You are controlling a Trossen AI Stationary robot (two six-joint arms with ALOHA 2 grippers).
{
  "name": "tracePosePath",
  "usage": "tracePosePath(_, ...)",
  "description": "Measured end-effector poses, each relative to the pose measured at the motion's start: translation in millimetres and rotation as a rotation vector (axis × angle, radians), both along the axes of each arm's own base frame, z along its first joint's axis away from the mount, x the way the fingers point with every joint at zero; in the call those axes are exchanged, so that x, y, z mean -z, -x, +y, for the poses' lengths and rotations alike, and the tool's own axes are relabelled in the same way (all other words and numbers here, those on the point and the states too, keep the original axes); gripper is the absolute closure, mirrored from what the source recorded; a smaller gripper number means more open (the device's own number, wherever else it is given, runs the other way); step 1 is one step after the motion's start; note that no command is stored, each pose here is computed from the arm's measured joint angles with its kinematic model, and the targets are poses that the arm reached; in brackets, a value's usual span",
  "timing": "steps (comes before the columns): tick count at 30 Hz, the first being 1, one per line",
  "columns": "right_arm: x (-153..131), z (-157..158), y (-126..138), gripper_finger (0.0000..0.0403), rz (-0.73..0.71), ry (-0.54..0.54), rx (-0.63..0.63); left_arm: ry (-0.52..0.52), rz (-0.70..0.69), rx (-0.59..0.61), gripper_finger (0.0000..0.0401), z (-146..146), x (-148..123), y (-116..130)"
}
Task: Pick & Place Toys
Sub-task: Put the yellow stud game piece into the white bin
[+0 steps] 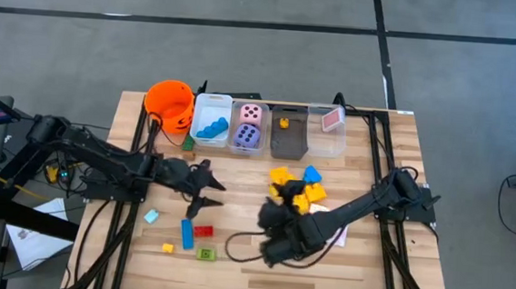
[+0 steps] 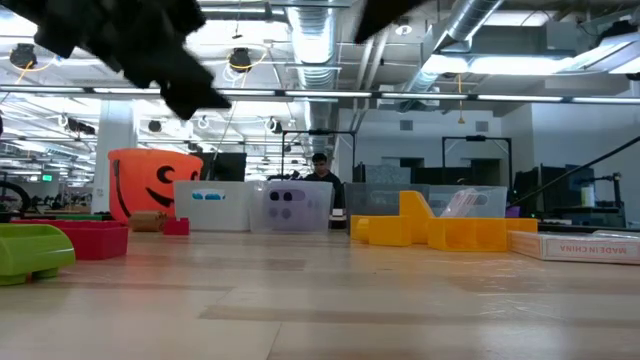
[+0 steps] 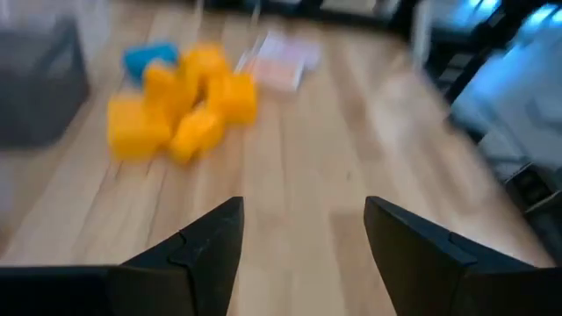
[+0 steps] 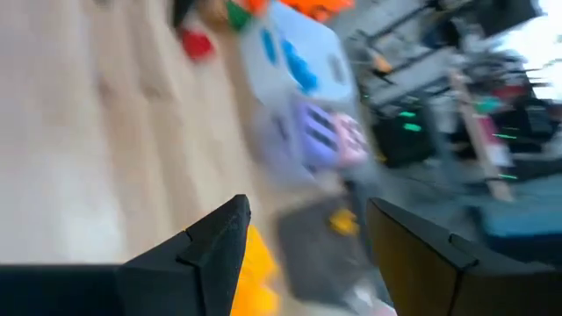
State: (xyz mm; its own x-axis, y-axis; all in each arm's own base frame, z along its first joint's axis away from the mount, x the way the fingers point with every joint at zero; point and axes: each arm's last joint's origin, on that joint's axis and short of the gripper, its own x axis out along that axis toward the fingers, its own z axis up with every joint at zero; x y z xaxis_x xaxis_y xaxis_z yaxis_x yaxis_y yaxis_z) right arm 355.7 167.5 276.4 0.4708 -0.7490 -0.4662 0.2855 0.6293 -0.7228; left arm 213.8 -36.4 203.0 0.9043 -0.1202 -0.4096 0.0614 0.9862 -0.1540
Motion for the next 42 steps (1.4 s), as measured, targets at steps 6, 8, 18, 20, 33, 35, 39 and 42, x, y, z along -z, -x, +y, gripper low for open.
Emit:
tracePosePath(6, 12, 3, 41, 0.0177, -0.125, 0.204, 0.049, -0.051, -0.119, 0.036, 0.0174, -3, -10, -3)
tracePosePath(8, 16, -3, 53, 0.0177, -0.208, 0.192, 0.052, -0.065, -0.130, 0.036, 0.0174, -3, -11, -4)
tracePosePath(18, 108, -51, 62, 0.0191, -0.238, -0.306, -0.012, -0.075, -0.181, 0.022, 0.0174, -2, -16, -5)
tracePosePath(20, 119, -55, 55, 0.0196, -0.223, -0.431, -0.214, -0.091, -0.200, 0.027, 0.0174, -2, -17, -6)
tracePosePath(33, 143, -103, 61, 0.0233, -0.056, -0.804, -0.252, -0.114, -0.181, 0.036, 0.0174, -2, -15, -5)
tracePosePath(35, 143, -107, 59, 0.0238, -0.062, -0.798, -0.253, -0.114, -0.180, 0.036, 0.0174, -2, -15, -5)
tracePosePath(39, 140, -112, 54, 0.0244, -0.114, -0.783, -0.266, -0.114, -0.178, 0.036, 0.0174, -2, -15, -5)
tracePosePath(42, 140, -114, 53, 0.0245, -0.120, -0.783, -0.262, -0.114, -0.178, 0.036, 0.0174, -2, -15, -5)
